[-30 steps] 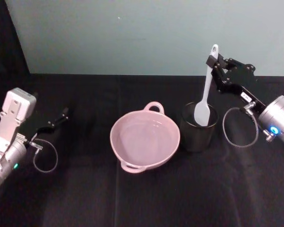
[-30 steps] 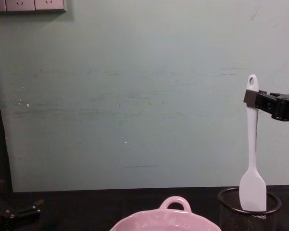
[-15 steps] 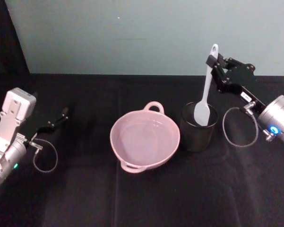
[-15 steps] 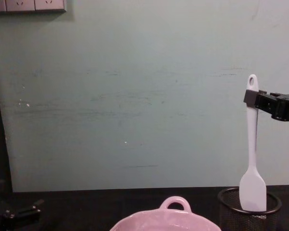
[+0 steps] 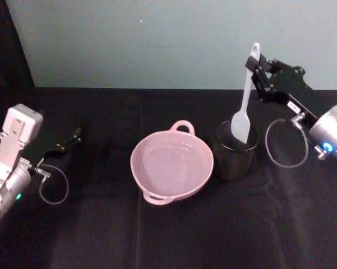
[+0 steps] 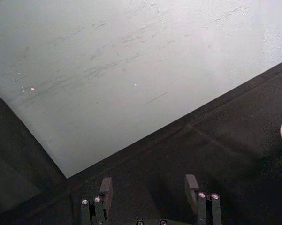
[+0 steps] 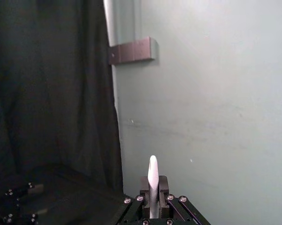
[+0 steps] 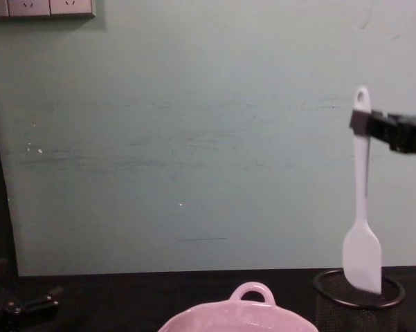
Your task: Use the one hand to pick up the spoon and stir the clear water in the bowl.
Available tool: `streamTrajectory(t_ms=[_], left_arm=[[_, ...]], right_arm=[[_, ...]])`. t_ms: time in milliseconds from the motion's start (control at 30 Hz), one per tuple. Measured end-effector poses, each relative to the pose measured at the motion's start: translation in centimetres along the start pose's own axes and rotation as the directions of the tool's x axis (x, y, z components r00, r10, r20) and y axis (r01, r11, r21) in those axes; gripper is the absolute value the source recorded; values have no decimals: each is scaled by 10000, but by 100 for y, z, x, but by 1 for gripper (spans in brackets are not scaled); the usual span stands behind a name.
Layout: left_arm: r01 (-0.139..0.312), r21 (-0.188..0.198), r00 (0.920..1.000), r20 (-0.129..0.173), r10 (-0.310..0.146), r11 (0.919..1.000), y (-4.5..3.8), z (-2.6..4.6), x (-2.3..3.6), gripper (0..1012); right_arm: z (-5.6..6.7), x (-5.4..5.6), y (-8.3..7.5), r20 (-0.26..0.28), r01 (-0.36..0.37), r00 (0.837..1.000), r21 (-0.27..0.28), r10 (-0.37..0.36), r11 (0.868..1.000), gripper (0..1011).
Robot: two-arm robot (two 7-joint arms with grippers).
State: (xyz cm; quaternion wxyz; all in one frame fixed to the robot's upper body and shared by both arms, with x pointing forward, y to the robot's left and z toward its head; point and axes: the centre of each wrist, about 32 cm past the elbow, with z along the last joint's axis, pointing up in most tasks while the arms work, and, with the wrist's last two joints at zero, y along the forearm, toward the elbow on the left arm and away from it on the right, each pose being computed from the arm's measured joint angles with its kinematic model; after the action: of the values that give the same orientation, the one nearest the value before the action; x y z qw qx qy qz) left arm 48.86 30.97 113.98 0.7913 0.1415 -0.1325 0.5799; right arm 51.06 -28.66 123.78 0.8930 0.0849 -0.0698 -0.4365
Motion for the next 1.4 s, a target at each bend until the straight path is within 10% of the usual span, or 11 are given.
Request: streamTrajectory(t_ms=[600,1400], left_arm=[[0,0,10000,0,0,10000,0,0,0,1011],[1,-1,10000,0,-1,10000,0,0,0,1011]], right_arm=[[108,-261,375,-178,-1059,9941,468,1069,9933,116],[-628,-675,606,-481,-2323,9712,247,2333,9723,116]])
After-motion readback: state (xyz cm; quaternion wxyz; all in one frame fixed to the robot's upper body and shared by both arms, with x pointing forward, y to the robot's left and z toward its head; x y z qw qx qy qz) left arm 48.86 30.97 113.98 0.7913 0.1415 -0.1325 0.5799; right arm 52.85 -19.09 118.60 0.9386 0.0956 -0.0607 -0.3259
